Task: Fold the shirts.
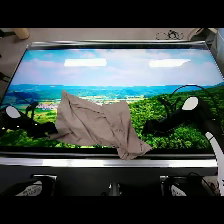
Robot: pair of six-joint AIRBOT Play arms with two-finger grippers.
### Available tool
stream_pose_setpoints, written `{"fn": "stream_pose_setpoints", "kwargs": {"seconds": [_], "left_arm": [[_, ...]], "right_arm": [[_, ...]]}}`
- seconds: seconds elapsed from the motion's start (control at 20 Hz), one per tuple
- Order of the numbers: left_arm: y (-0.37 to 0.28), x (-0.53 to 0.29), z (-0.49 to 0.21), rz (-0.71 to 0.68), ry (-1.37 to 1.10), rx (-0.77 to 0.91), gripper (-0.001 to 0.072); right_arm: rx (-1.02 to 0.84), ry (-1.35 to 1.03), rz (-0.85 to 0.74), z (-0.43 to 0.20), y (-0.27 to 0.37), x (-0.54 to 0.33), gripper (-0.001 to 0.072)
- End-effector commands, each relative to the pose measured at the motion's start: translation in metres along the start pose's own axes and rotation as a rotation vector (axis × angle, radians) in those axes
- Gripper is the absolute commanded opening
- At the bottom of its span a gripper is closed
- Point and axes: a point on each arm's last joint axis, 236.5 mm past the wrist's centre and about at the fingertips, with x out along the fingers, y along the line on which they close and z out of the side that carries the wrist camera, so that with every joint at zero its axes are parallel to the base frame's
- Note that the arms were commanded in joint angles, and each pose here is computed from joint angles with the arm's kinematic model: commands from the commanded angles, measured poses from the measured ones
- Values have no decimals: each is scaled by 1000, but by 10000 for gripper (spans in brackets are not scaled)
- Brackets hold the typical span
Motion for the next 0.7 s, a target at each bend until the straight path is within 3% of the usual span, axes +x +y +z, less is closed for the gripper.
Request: {"fn": "stream_pose_setpoints", "kwargs": {"seconds": [0.0,0.05,0.1,0.15,0.3,0.35,0.4,0.55,0.65], "left_arm": [[-12,28,0,-28,7,13,586],[-14,33,0,-25,18,20,554],[-15,35,-1,-24,28,22,250],[-16,32,2,-26,20,33,38],[-25,8,14,-35,-45,101,27],[-30,-7,20,-38,-89,116,26],[-35,-24,27,-43,-144,132,26],[-71,-138,67,-70,-490,212,24],[-104,-276,79,-108,-859,251,24]], "right_arm": [[-53,25,21,-7,13,30,712],[-63,41,12,-8,14,43,712],[-68,66,4,-10,14,57,712],[-73,110,-1,-15,15,69,711],[-69,197,25,-25,29,106,676],[-74,187,24,-21,33,117,442],[-79,182,25,-18,37,120,17],[-256,93,71,7,75,59,18],[-374,-217,93,52,120,-52,18]]}}
